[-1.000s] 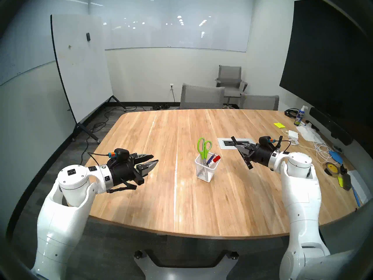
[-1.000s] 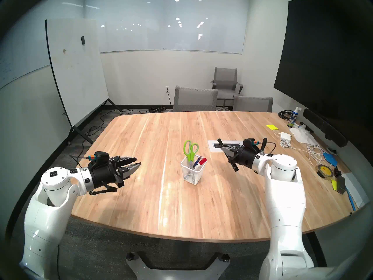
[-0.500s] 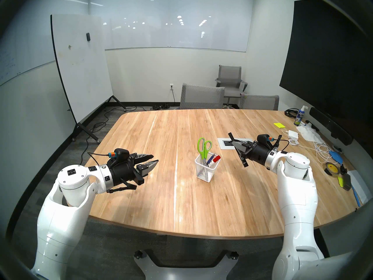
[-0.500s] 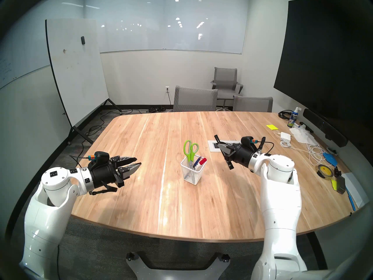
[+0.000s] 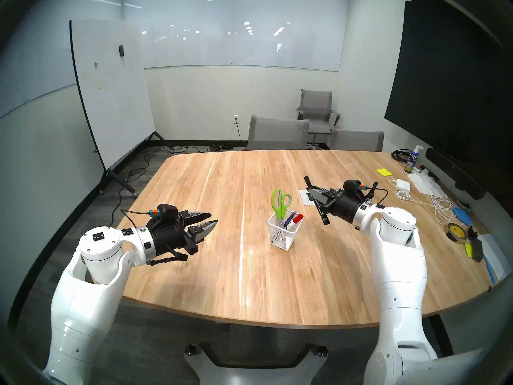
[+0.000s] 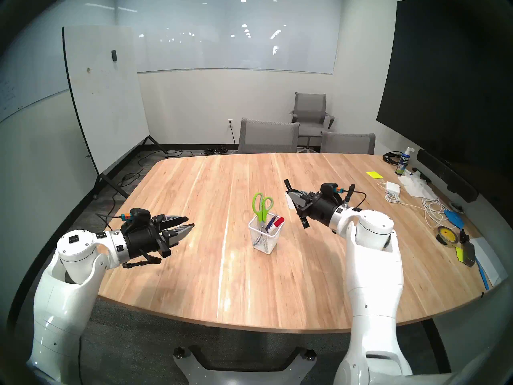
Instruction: Place the pen, the marker, and the scissors into the pen holder
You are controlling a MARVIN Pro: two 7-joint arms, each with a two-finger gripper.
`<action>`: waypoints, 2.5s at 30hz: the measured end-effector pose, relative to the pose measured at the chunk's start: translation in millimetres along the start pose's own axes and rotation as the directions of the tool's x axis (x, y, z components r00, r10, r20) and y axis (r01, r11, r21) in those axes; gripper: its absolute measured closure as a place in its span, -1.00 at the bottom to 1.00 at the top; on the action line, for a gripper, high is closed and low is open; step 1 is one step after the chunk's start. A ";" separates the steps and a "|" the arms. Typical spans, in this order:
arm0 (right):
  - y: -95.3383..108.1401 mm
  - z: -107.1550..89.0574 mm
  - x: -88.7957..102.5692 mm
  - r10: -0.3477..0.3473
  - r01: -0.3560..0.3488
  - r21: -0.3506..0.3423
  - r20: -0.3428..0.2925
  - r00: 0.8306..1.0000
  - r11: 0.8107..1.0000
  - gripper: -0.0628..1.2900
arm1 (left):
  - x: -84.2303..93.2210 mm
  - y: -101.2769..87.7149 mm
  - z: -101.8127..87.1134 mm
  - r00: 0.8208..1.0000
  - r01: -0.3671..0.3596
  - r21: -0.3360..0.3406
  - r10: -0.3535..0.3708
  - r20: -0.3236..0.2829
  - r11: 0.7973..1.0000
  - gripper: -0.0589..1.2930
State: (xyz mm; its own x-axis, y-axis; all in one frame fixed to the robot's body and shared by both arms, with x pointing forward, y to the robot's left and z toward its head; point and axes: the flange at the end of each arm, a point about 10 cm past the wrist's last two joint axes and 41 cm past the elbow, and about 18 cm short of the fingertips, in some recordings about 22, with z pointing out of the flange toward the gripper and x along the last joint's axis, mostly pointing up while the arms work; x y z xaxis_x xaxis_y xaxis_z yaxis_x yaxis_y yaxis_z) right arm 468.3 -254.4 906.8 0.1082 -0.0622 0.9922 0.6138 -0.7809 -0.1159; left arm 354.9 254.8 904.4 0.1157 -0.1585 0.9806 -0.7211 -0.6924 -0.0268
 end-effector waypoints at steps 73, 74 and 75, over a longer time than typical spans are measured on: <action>-64.8 14.1 -46.7 0.079 -0.090 -0.018 -0.324 0.943 0.996 0.81 | 0.0 0.0 -0.1 1.000 0.000 0.000 0.000 0.000 1.000 0.09; -65.8 13.9 -47.7 0.078 -0.089 -0.020 -0.328 0.941 0.996 0.82 | 0.0 0.0 -0.1 1.000 0.000 0.000 0.000 0.000 1.000 0.09; -66.6 13.7 -48.4 0.076 -0.088 -0.021 -0.333 0.940 0.996 0.82 | 0.0 0.0 -0.1 1.000 0.000 0.000 0.000 0.000 1.000 0.09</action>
State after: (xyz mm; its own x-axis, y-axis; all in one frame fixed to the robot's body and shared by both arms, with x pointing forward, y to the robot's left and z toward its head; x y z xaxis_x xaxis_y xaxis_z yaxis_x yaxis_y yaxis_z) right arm 432.9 -190.8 865.9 -0.1121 -0.3247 0.9392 0.5850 -0.7855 -0.2018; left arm 354.9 254.9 904.4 0.1159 -0.1587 0.9805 -0.7209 -0.6925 -0.0269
